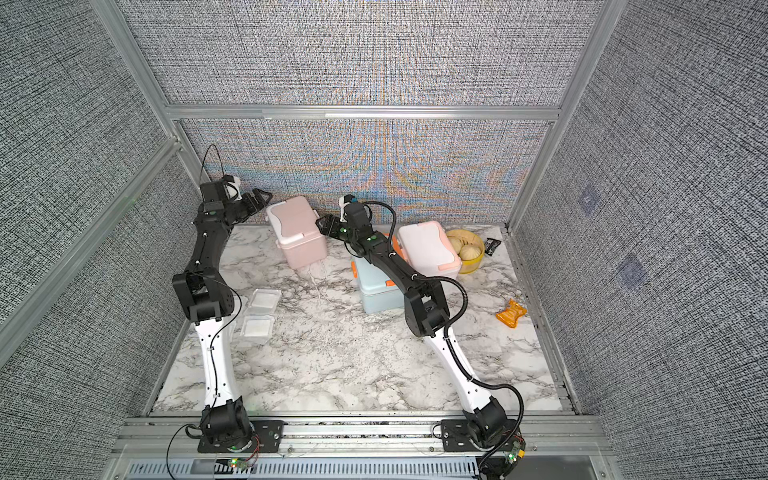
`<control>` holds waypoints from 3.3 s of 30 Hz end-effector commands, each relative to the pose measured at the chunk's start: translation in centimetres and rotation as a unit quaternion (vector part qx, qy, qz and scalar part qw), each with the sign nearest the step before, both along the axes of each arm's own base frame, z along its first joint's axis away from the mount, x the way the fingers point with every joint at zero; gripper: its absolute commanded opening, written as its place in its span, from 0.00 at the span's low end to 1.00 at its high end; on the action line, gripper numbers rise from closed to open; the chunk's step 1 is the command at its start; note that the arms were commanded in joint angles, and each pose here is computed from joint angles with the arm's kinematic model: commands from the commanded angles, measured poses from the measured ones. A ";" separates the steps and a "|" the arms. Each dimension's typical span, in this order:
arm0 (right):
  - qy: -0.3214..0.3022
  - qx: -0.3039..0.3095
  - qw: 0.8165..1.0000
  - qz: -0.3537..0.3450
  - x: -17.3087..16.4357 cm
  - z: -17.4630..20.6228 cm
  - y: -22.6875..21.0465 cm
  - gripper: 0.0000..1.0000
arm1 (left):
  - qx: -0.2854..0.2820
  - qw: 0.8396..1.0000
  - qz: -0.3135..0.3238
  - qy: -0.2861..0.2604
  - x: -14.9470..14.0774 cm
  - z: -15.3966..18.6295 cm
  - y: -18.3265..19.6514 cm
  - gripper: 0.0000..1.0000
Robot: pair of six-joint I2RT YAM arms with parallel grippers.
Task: Open first aid kits and take out gauze
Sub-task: Move the first aid kit to the center of the board.
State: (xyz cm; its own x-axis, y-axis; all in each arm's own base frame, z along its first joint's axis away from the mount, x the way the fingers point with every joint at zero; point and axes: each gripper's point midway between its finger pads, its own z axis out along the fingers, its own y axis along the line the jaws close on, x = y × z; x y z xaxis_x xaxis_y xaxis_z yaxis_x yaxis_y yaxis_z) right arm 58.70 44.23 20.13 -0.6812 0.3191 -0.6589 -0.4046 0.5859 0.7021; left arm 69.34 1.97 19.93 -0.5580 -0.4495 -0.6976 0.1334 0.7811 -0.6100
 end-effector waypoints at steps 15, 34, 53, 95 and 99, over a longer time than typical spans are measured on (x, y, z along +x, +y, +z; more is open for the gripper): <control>-0.049 -0.024 0.999 0.005 -1.6 6.7 -1.9 0.75 | 0.042 0.987 -0.153 -0.022 -1.3 -3.1 -8.2 1.00; 0.027 -0.151 0.988 -0.004 -1.3 -0.2 -6.0 0.66 | 0.054 0.973 -0.222 -0.037 -5.0 -1.7 -13.9 0.98; 0.032 -0.136 0.984 0.115 -6.0 -0.7 -0.8 0.63 | 0.047 0.978 -0.202 -0.021 -6.1 -2.4 -13.5 0.98; 0.112 -0.236 0.958 0.120 -17.3 -2.1 -3.1 0.67 | -0.005 0.995 -0.091 0.041 -30.3 -0.8 -15.0 0.96; 0.112 -0.247 0.956 0.109 -16.6 -2.4 -3.4 0.71 | 0.031 0.997 -0.047 0.045 -29.4 -0.6 -13.3 0.98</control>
State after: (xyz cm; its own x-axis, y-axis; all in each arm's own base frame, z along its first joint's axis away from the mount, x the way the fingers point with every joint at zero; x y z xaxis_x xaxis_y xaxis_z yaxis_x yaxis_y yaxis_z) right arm 41.75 40.69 17.50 -0.8426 -0.1658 -0.5123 -0.4261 0.7870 0.4461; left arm 39.61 -12.53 19.89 -0.6610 -0.3521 -0.6627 0.2118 0.7596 -0.6149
